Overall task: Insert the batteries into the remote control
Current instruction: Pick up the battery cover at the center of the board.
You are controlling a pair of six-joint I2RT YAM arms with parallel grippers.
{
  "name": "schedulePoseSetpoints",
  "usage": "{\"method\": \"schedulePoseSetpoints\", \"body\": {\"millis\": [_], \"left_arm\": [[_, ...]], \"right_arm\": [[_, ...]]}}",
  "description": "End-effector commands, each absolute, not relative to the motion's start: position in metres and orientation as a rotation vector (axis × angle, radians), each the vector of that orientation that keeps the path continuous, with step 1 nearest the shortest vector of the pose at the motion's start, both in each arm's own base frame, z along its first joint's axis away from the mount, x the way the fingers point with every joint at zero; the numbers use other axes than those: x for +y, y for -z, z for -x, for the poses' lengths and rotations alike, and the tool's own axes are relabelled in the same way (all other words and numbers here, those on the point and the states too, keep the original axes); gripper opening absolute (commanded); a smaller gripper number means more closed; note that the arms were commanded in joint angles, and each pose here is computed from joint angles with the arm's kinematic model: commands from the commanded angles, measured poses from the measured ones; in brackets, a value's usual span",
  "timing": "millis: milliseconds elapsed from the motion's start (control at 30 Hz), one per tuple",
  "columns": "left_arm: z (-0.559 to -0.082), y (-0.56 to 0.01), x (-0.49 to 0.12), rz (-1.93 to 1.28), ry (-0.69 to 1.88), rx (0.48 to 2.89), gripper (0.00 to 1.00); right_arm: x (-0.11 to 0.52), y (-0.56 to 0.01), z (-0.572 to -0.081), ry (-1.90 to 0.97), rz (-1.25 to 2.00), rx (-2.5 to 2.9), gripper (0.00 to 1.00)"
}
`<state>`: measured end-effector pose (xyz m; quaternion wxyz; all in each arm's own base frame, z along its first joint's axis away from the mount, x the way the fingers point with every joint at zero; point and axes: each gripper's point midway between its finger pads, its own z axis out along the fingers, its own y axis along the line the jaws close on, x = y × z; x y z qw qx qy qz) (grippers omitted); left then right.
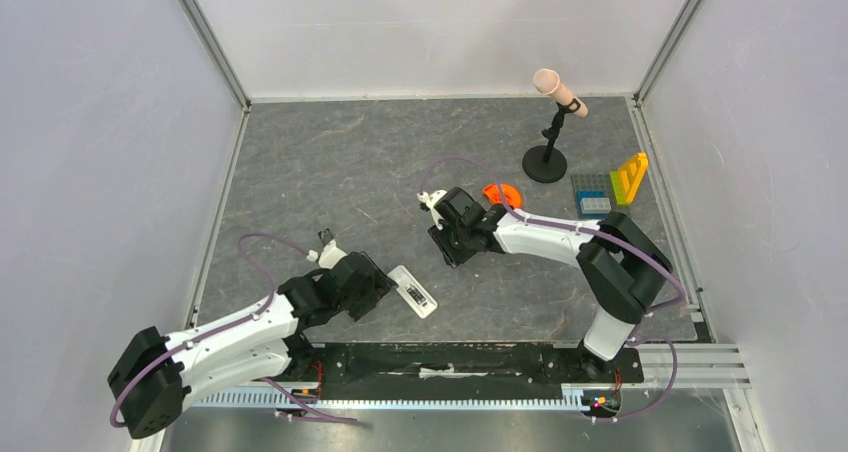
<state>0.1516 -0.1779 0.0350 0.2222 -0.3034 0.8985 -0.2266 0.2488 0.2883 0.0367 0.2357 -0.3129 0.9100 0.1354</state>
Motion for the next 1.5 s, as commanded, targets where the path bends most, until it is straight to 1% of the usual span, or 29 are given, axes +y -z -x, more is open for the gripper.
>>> {"method": "schedulePoseSetpoints", "body": {"millis": [0,267,533,600,667,800,867,1000,1133,1333,1467], "left_arm": [[-0.16,-0.054,-0.174,0.788,0.616,2.425,0.76],[-0.161,-0.054,-0.17,0.8,0.62,2.398,0.76],[-0.162,-0.054,-0.17,0.812,0.648,2.379,0.76],[-0.162,-0.055,-0.171,0.813,0.656,2.374,0.76],[-0.162,-0.056,-0.171,0.813,0.663,2.37,0.76],[-0.164,-0.059,-0.172,0.799,0.677,2.359,0.76],[-0.165,-0.062,-0.173,0.775,0.686,2.351,0.76],[-0.169,-0.073,-0.173,0.72,0.706,2.314,0.76],[-0.178,-0.098,-0.182,0.635,0.807,2.225,0.76],[-0.184,-0.155,-0.212,0.409,1.069,2.036,0.76],[-0.182,-0.206,-0.227,0.254,1.221,1.863,0.77]], "right_arm": [[0.291,-0.038,-0.247,-0.369,1.016,2.479,0.33],[0.286,-0.03,-0.24,-0.364,1.121,2.487,0.33],[0.285,-0.022,-0.244,-0.335,1.134,2.478,0.29],[0.285,-0.021,-0.246,-0.321,1.131,2.474,0.26],[0.284,-0.02,-0.247,-0.311,1.123,2.478,0.19],[0.281,-0.024,-0.248,-0.298,1.079,2.481,0.01],[0.282,-0.031,-0.249,-0.307,1.042,2.469,0.0],[0.293,-0.061,-0.248,-0.421,0.95,2.42,0.0],[0.31,-0.104,-0.242,-0.607,0.85,2.348,0.0],[0.329,-0.196,-0.218,-0.985,0.739,2.152,0.0],[0.333,-0.265,-0.186,-1.241,0.788,1.965,0.0]]}}
